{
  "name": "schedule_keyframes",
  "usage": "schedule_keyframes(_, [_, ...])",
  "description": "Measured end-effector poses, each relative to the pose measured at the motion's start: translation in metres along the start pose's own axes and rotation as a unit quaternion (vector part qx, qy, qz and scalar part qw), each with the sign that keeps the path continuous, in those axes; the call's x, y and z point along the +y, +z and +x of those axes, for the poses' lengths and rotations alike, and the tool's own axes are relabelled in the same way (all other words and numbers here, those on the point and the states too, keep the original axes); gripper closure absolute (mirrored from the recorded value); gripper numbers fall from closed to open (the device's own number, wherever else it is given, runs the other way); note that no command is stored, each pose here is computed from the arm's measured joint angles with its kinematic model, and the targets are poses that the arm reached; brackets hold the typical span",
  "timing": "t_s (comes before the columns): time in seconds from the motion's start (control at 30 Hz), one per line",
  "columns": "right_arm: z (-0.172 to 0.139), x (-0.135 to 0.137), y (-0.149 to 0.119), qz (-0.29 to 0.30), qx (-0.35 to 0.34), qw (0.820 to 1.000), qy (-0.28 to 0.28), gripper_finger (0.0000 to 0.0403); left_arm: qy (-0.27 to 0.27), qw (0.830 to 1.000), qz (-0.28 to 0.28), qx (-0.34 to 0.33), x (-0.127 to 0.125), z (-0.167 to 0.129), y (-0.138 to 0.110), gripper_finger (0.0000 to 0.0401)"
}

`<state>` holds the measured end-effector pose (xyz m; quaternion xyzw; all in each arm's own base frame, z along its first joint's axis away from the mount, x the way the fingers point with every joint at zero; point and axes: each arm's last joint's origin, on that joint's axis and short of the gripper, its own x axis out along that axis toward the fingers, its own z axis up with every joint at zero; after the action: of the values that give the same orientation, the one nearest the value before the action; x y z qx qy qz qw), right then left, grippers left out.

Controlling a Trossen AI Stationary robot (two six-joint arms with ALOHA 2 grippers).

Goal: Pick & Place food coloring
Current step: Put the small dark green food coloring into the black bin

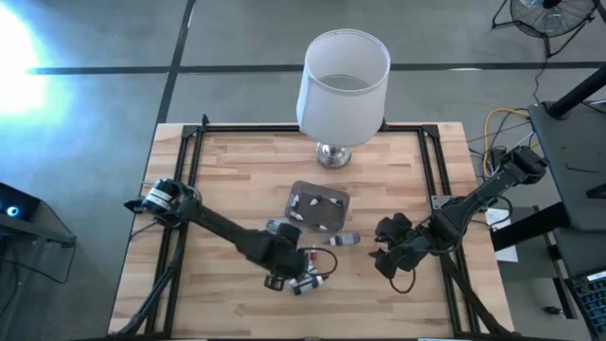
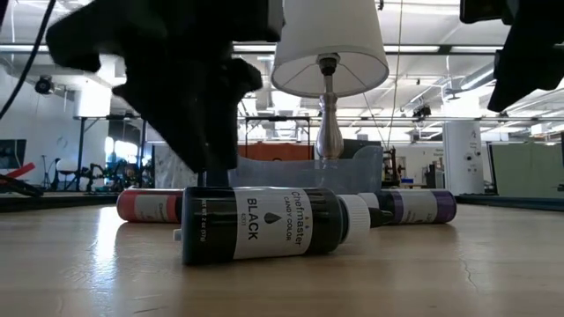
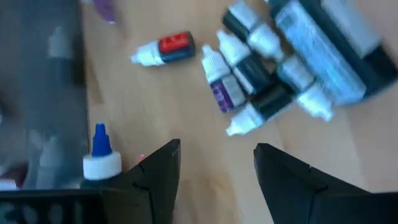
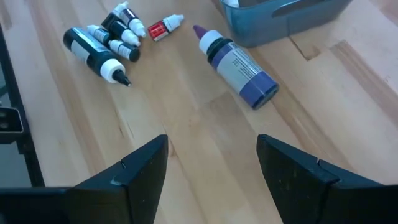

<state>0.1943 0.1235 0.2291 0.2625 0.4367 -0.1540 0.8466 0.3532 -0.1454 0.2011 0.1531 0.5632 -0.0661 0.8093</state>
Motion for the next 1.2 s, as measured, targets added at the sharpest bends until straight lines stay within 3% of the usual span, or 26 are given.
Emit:
schedule_keyframes(0.1, [0.0, 0.0, 0.0, 0.009, 0.0, 1.0, -0.002, 0.0163, -0.043, 0.999, 0.03, 0.01, 0.011, 0.008, -0.004, 0.022])
schedule_keyframes(0.2, [0.0, -0.001, 0.0, 0.013, 0.001, 1.0, -0.006, 0.0163, -0.049, 0.998, 0.047, 0.007, 0.017, 0.013, -0.006, 0.022])
schedule_keyframes(0.4, [0.002, -0.004, -0.002, 0.014, -0.002, 1.0, -0.013, 0.0163, -0.097, 0.992, 0.07, -0.038, 0.013, 0.023, -0.005, 0.022])
schedule_keyframes(0.87, [0.009, -0.011, -0.007, 0.047, -0.007, 0.998, -0.032, 0.0163, -0.1, 0.99, 0.074, -0.06, 0.007, 0.04, -0.006, 0.0222])
schedule_keyframes(1.2, [0.009, -0.011, -0.007, 0.05, -0.006, 0.998, -0.032, 0.0163, -0.096, 0.991, 0.078, -0.043, 0.006, 0.048, -0.008, 0.0262])
